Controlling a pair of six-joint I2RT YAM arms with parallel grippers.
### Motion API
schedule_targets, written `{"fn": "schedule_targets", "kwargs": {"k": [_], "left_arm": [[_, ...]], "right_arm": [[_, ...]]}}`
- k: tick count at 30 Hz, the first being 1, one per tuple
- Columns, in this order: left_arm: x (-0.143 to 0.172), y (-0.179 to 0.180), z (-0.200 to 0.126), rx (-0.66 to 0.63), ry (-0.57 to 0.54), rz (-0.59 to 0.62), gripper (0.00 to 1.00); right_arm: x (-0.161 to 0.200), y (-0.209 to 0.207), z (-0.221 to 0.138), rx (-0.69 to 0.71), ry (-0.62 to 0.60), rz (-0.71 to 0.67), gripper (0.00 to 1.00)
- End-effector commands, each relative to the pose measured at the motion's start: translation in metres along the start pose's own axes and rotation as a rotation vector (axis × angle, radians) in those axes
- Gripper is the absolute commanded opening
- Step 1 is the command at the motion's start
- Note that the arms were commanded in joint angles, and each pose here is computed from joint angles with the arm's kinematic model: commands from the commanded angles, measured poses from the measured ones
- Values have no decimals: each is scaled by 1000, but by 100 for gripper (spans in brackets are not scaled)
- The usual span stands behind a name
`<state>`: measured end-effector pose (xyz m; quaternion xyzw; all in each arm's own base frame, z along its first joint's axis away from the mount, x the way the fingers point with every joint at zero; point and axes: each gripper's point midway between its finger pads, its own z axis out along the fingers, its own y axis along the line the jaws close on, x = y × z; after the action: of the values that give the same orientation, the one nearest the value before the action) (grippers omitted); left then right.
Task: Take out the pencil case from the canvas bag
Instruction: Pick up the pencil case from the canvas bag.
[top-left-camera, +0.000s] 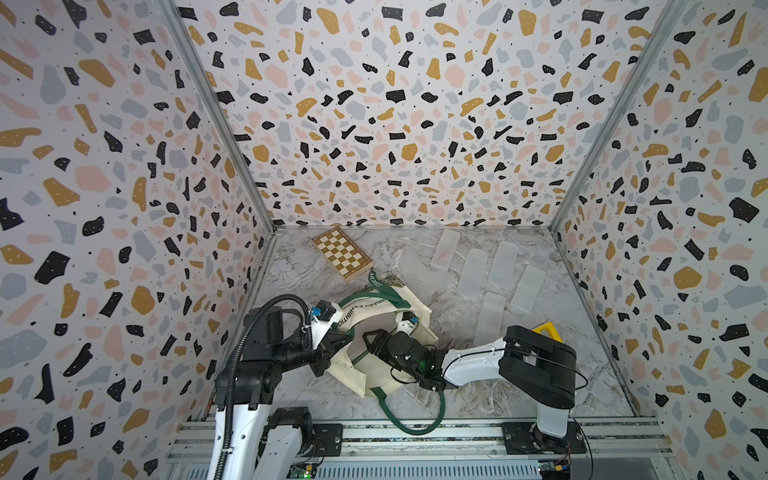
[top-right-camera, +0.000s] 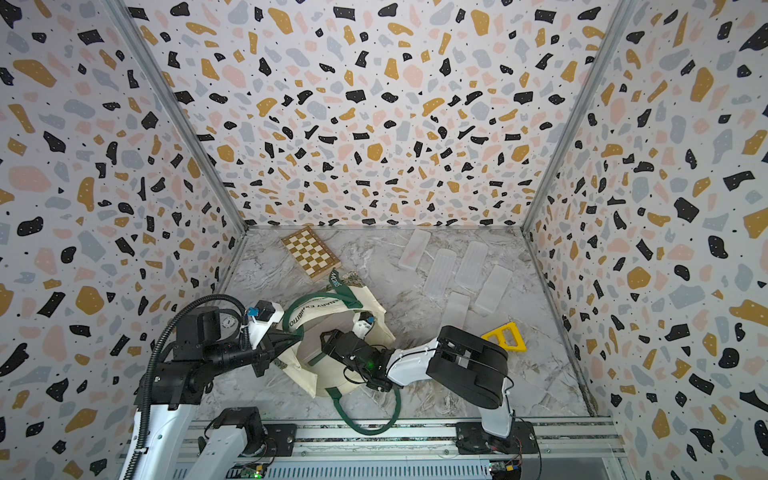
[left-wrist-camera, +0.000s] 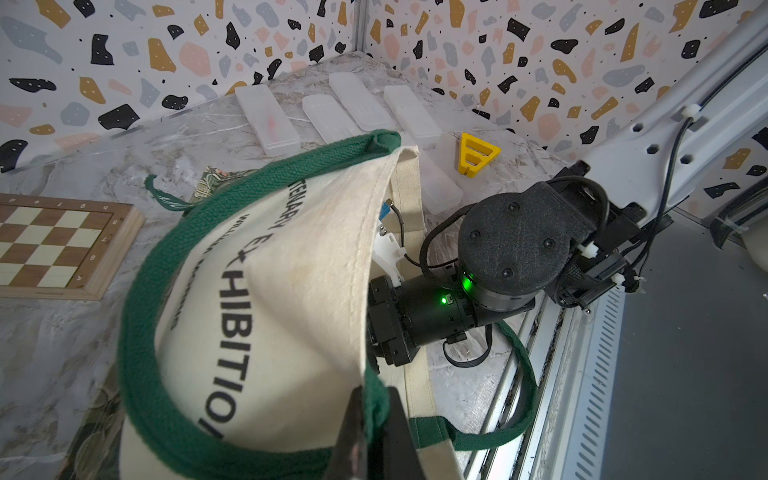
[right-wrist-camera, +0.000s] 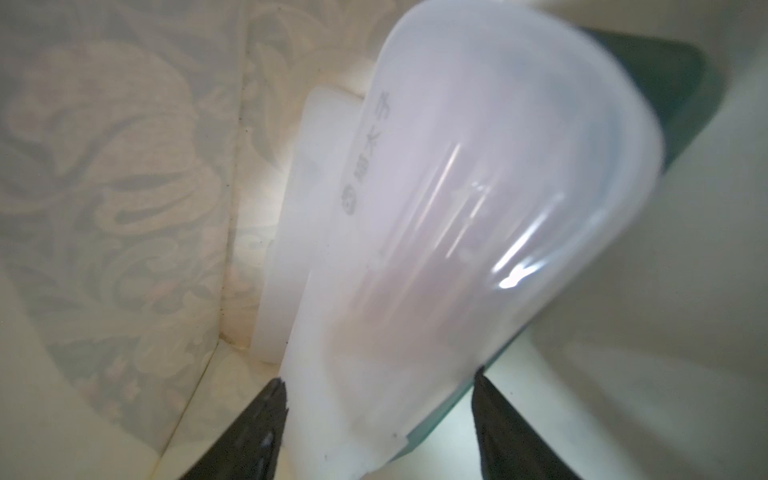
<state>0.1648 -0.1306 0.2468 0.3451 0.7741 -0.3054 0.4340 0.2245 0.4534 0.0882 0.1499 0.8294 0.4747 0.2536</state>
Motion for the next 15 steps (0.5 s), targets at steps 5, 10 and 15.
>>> {"fn": "schedule_targets", "kwargs": {"k": [5, 10, 15], "left_arm": [[-6, -4, 0, 28, -34, 29, 0], [-5, -3, 1, 29, -33, 29, 0], [-6, -3, 1, 29, -33, 29, 0]], "right_arm": [[-7, 5, 14, -17, -6, 34, 64], [-11, -3, 17, 5, -13, 39, 56], [-16, 0, 13, -1, -36, 11, 39]]}}
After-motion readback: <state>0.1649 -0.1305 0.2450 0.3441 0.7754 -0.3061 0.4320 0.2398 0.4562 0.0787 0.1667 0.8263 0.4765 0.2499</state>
